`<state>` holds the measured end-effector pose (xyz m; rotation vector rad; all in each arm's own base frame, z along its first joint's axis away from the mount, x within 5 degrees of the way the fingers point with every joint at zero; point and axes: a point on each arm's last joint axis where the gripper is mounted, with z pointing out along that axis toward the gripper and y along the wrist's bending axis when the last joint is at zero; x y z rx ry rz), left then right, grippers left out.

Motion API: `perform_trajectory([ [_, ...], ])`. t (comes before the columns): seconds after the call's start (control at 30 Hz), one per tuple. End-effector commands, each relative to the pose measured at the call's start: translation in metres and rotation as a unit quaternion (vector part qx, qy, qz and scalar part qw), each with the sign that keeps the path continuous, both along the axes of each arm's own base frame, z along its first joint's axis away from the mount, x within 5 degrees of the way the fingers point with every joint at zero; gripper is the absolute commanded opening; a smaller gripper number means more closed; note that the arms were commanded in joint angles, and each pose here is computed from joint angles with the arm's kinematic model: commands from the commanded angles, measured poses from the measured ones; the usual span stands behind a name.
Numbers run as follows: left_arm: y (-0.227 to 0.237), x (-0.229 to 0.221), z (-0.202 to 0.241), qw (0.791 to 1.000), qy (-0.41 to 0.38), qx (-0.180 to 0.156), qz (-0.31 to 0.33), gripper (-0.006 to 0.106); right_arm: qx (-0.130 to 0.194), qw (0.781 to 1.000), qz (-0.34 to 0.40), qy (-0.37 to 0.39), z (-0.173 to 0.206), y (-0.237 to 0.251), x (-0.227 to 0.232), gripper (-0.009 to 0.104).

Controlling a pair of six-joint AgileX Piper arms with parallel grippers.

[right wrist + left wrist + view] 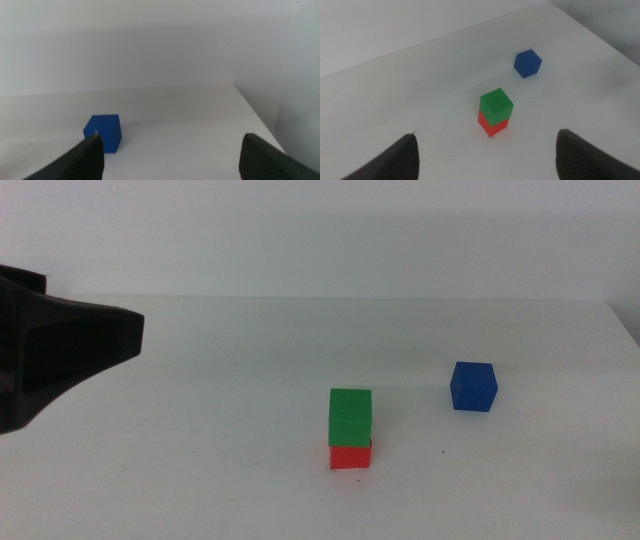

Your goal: Stack red cubes first, then green, then blue cubes in a specific spot.

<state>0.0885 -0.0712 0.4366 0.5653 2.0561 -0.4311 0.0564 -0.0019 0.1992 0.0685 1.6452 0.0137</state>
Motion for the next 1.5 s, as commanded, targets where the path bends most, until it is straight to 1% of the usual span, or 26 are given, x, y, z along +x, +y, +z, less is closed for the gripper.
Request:
perform_trajectory([
  [0.0, 0.001, -0.001, 0.0, 1.0, -0.004, -0.004, 0.0, 0.094, -0.006, 1.0, -0.004, -0.02, 0.003, -0.001, 0.0, 0.093],
  [0.03, 0.001, -0.001, 0.0, 1.0, -0.004, -0.004, 0.0, 0.094, -0.003, 0.999, -0.004, -0.031, 0.005, 0.0, 0.0, 0.093],
  [0.07, 0.001, -0.001, 0.0, 1.0, -0.004, -0.004, 0.0, 0.094, 0.017, 0.999, -0.004, -0.035, 0.005, 0.0, 0.0, 0.093],
  [0.1, 0.001, -0.001, 0.0, 1.0, -0.004, -0.004, 0.0, 0.094, 0.03, 0.999, -0.004, -0.042, 0.01, 0.0, -0.001, 0.093],
  [0.13, 0.001, -0.001, 0.0, 1.0, -0.004, -0.004, 0.0, 0.094, 0.04, 0.997, -0.004, -0.06, 0.025, 0.0, -0.002, 0.093],
  [0.17, 0.001, -0.001, 0.0, 1.0, -0.004, -0.004, 0.0, 0.094, 0.045, 0.997, -0.004, -0.059, 0.041, 0.0, -0.001, 0.093],
  [0.23, 0.0, -0.001, 0.0, 1.0, -0.005, -0.004, 0.0, 0.094, 0.052, 0.998, -0.006, -0.032, 0.079, -0.001, 0.008, 0.093],
  [0.3, 0.0, 0.0, 0.001, 1.0, -0.006, -0.005, 0.0, 0.094, 0.072, 0.995, -0.008, 0.072, 0.105, 0.0, 0.028, 0.093],
  [0.37, 0.001, -0.001, 0.001, 1.0, -0.006, -0.006, 0.0, 0.094, 0.074, 0.979, -0.011, 0.191, 0.127, 0.0, 0.049, 0.093],
  [0.4, 0.001, -0.001, 0.001, 1.0, -0.006, -0.006, 0.0, 0.094, 0.075, 0.969, -0.012, 0.236, 0.133, 0.0, 0.057, 0.093],
  [0.47, 0.001, -0.001, 0.001, 1.0, -0.006, -0.006, 0.0, 0.094, 0.077, 0.952, -0.016, 0.296, 0.147, -0.001, 0.078, 0.093],
  [0.57, 0.001, -0.001, 0.001, 1.0, -0.006, -0.006, 0.0, 0.094, 0.085, 0.94, -0.013, 0.33, 0.159, -0.001, 0.112, 0.093],
  [0.63, 0.001, -0.001, 0.001, 1.0, -0.008, -0.004, 0.001, 0.094, 0.1, 0.933, -0.009, 0.346, 0.155, 0.0, 0.135, 0.093],
  [0.7, 0.001, -0.001, 0.001, 1.0, -0.009, -0.004, 0.002, 0.094, 0.101, 0.938, -0.01, 0.332, 0.149, -0.001, 0.157, 0.093],
  [0.73, 0.001, -0.001, 0.001, 1.0, -0.008, -0.005, 0.002, 0.094, 0.107, 0.938, -0.012, 0.329, 0.144, -0.001, 0.167, 0.093],
  [0.77, 0.001, -0.001, 0.001, 1.0, -0.008, -0.005, 0.002, 0.094, 0.121, 0.937, -0.01, 0.327, 0.14, 0.0, 0.178, 0.093],
  [0.83, 0.001, -0.001, 0.001, 1.0, -0.008, -0.005, 0.002, 0.094, 0.132, 0.931, 0.006, 0.339, 0.133, 0.004, 0.197, 0.093],
  [0.9, 0.001, -0.001, 0.001, 1.0, -0.008, -0.005, 0.002, 0.094, 0.125, 0.918, 0.029, 0.375, 0.125, 0.015, 0.217, 0.093],
  [0.97, 0.001, -0.001, 0.001, 1.0, -0.008, -0.005, 0.002, 0.094, 0.1, 0.904, 0.05, 0.413, 0.117, 0.032, 0.239, 0.093],
  [1.07, 0.001, -0.001, 0.001, 1.0, -0.009, -0.004, 0.002, 0.094, 0.076, 0.885, 0.049, 0.456, 0.099, 0.056, 0.269, 0.093],
  [1.17, 0.001, -0.001, 0.001, 1.0, -0.009, -0.004, 0.002, 0.094, 0.06, 0.868, 0.036, 0.492, 0.079, 0.08, 0.29, 0.093],
  [1.23, 0.001, -0.001, 0.001, 1.0, -0.009, -0.004, 0.002, 0.094, 0.042, 0.861, 0.038, 0.506, 0.066, 0.096, 0.301, 0.093],
  [1.3, 0.001, -0.001, 0.001, 1.0, -0.009, -0.004, 0.002, 0.094, 0.031, 0.852, 0.033, 0.522, 0.048, 0.107, 0.311, 0.093],
  [1.37, 0.001, -0.001, 0.001, 1.0, -0.009, -0.004, 0.002, 0.094, 0.028, 0.847, 0.023, 0.531, 0.031, 0.111, 0.32, 0.093],
  [1.47, 0.001, -0.001, 0.001, 1.0, -0.009, -0.004, 0.002, 0.094, 0.038, 0.842, 0.012, 0.537, 0.008, 0.114, 0.33, 0.093],
])
